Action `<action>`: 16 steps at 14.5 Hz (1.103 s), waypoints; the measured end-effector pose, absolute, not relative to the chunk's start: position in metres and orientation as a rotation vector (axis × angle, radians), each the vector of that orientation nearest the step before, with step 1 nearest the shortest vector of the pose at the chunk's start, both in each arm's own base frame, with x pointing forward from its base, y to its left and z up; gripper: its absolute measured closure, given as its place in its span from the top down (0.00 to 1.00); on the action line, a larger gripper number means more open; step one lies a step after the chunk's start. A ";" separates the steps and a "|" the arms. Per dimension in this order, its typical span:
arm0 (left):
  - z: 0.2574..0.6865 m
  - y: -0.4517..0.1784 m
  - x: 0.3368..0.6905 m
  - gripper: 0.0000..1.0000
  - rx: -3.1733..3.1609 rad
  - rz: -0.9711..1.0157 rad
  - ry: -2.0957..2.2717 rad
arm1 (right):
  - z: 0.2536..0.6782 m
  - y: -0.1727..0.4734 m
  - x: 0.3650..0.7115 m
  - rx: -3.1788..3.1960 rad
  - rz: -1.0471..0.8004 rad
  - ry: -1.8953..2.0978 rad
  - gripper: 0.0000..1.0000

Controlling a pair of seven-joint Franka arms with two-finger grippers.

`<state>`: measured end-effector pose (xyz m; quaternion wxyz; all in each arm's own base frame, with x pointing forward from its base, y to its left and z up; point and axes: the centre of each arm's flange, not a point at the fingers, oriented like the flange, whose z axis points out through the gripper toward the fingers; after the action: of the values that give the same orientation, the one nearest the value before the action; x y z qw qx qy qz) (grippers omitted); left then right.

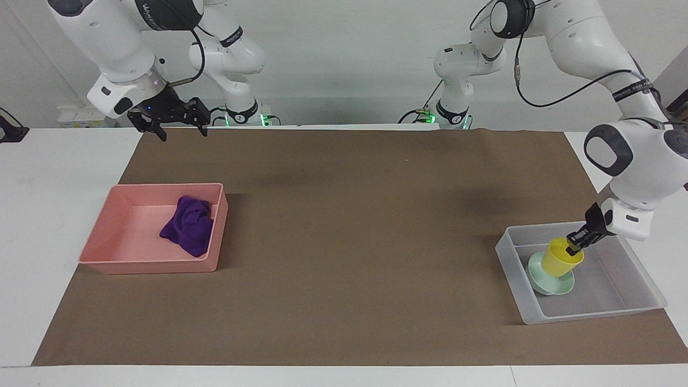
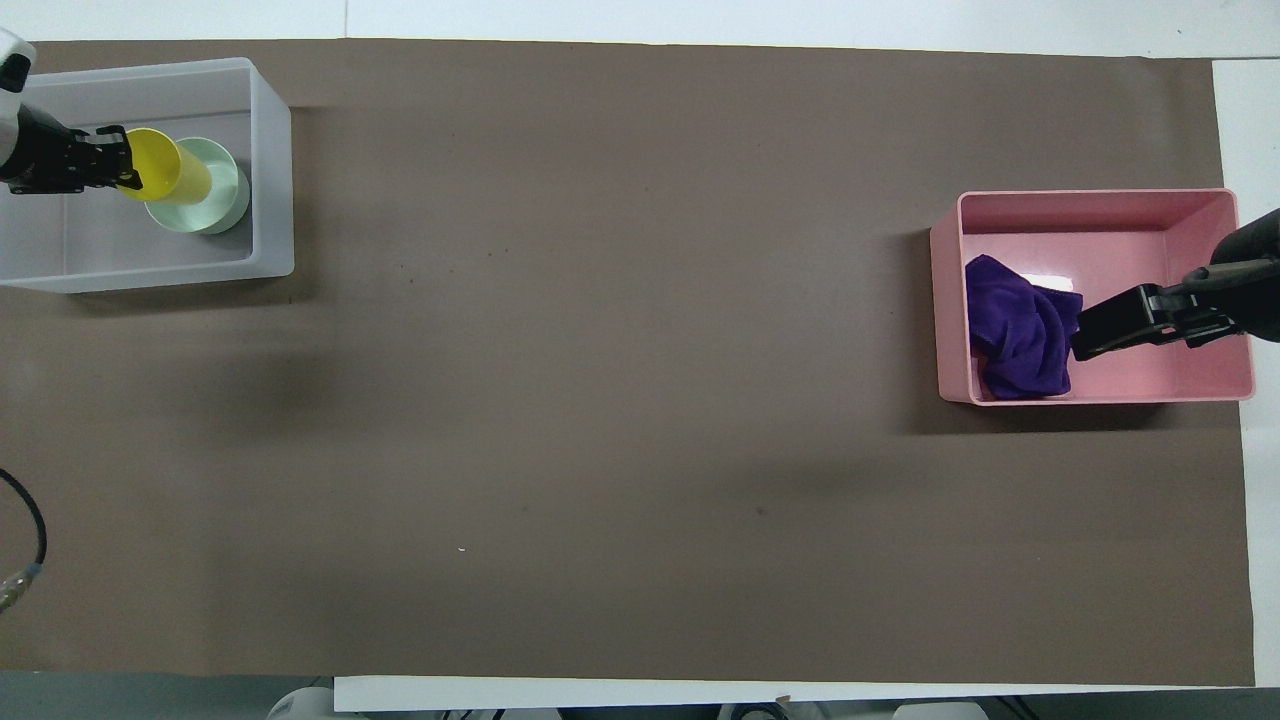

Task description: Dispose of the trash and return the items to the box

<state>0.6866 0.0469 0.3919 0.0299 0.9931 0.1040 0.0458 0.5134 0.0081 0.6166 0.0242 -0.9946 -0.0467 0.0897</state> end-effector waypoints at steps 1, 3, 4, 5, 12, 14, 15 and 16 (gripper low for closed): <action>0.379 0.047 0.689 0.04 3.063 0.154 0.314 | 0.617 0.008 0.513 -3.076 0.279 -0.151 1.00; 0.353 0.042 0.688 0.09 3.062 0.172 0.298 | 0.617 0.007 0.514 -3.074 0.281 -0.166 1.00; 0.347 0.038 0.687 0.19 3.065 0.165 0.285 | 0.616 0.007 0.514 -3.073 0.282 -0.170 1.00; 0.350 0.036 0.688 0.31 3.073 0.164 0.270 | 0.615 0.007 0.514 -3.072 0.284 -0.170 1.00; 0.548 -0.008 0.623 1.00 3.155 0.070 0.072 | 0.615 0.012 0.515 -3.073 0.284 -0.184 1.00; 0.589 -0.022 0.590 1.00 3.159 0.064 0.009 | 0.616 0.012 0.515 -3.074 0.275 -0.184 1.00; 0.597 -0.028 0.578 1.00 3.161 0.046 -0.023 | 0.616 0.012 0.516 -3.075 0.267 -0.184 1.00; 0.599 -0.034 0.572 1.00 3.162 0.023 -0.045 | 0.616 0.012 0.516 -3.075 0.265 -0.184 1.00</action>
<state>0.5715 -0.0342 0.5988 -0.0104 0.9998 -0.0141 0.0072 0.5160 0.0118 0.6160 0.0247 -0.9943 -0.0594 0.0856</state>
